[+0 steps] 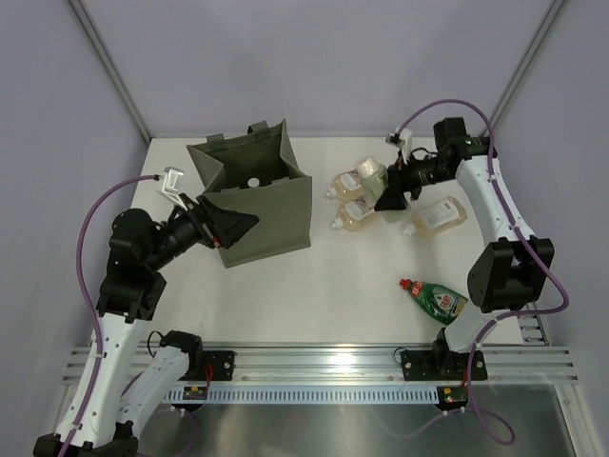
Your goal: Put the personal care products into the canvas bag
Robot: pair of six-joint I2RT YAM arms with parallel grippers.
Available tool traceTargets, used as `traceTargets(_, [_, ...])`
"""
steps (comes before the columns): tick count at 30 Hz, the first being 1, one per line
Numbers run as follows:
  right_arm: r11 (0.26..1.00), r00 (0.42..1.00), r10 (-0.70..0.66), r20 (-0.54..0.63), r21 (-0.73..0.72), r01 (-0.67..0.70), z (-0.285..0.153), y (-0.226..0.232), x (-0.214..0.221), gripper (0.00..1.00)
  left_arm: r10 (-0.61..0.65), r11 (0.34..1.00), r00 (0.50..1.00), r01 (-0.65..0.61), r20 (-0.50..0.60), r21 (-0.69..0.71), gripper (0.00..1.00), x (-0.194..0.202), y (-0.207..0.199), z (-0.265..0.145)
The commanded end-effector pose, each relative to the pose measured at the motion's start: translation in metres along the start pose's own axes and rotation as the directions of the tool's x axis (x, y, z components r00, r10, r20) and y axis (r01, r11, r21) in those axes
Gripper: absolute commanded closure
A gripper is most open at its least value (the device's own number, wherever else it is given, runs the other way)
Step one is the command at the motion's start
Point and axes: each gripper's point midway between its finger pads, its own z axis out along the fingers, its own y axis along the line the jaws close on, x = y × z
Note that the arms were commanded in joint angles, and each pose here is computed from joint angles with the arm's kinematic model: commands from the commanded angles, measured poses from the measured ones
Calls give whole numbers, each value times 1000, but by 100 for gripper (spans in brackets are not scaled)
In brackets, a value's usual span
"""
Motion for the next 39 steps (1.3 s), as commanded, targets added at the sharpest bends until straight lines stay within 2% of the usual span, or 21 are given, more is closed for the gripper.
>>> traceTargets(1, [996,957,27,290,-89,-1,-18,58,-134,100,60,998,998,-61,37,35,1,-16,-17,-5])
traceTargets(2, [998,958,22,285,-63,-4,-6,62,-149,100,63,998,998,-64,28,18,1,-14,-13,-5])
traceTargets(3, [999,938,7,347,-41,8,-15,72,-184,100,69,998,997,-69,27,10,1,-15,-13,-6])
traceTargets(5, [1000,922,10,388,-15,-5,-8,73,-214,100,74,997,997,-74,20,-23,1,-12,-7,-8])
traceTargets(6, [1000,896,-2,444,-17,11,-12,96,-246,100,77,997,997,-77,22,-30,1,-12,-7,-9])
traceTargets(7, [1000,894,7,449,-12,-2,1,92,-257,100,77,996,997,-76,24,-45,1,-12,-4,-11])
traceTargets(8, [998,860,-42,508,52,18,-8,98,-284,100,85,995,996,-84,33,-47,1,-12,-6,-14])
traceTargets(9, [998,849,-32,528,58,1,-3,103,-295,100,86,995,996,-84,36,-52,1,-11,-5,-15])
traceTargets(10, [999,852,-17,523,45,-7,22,110,-303,100,82,995,996,-79,38,-67,1,-10,-2,-16])
traceTargets(12, [990,794,-37,607,131,-55,26,109,-333,100,88,993,995,-84,49,-80,1,-9,-1,-21])
traceTargets(13, [991,789,-40,613,126,-47,48,122,-339,100,83,992,995,-78,47,-103,1,-6,3,-23])
traceTargets(14, [981,763,-55,644,176,-78,52,118,-347,100,86,990,995,-81,43,-113,1,-4,5,-25])
traceTargets(15, [982,728,-80,681,181,-62,55,122,-360,100,91,989,994,-84,51,-122,1,-4,5,-28])
traceTargets(18, [980,686,-82,723,186,-78,82,128,-374,100,91,985,994,-81,59,-151,1,1,9,-36])
traceTargets(20, [976,685,-45,727,177,-123,104,124,-376,100,89,981,994,-77,59,-176,1,5,14,-40])
traceTargets(24, [980,738,-1,675,148,-135,152,118,-357,100,102,969,992,-84,68,-234,1,10,23,-51])
traceTargets(29, [987,819,-11,573,136,-82,201,135,-319,100,130,950,989,-104,68,-295,1,18,33,-66])
traceTargets(35, [991,882,-35,470,127,-29,251,143,-281,100,147,939,986,-114,79,-326,1,24,41,-73])
traceTargets(38, [995,901,-32,433,103,-14,271,141,-268,94,158,931,984,-124,76,-343,1,26,43,-77])
traceTargets(39, [995,910,-25,413,100,-19,282,136,-261,89,162,928,984,-125,77,-350,1,26,44,-79])
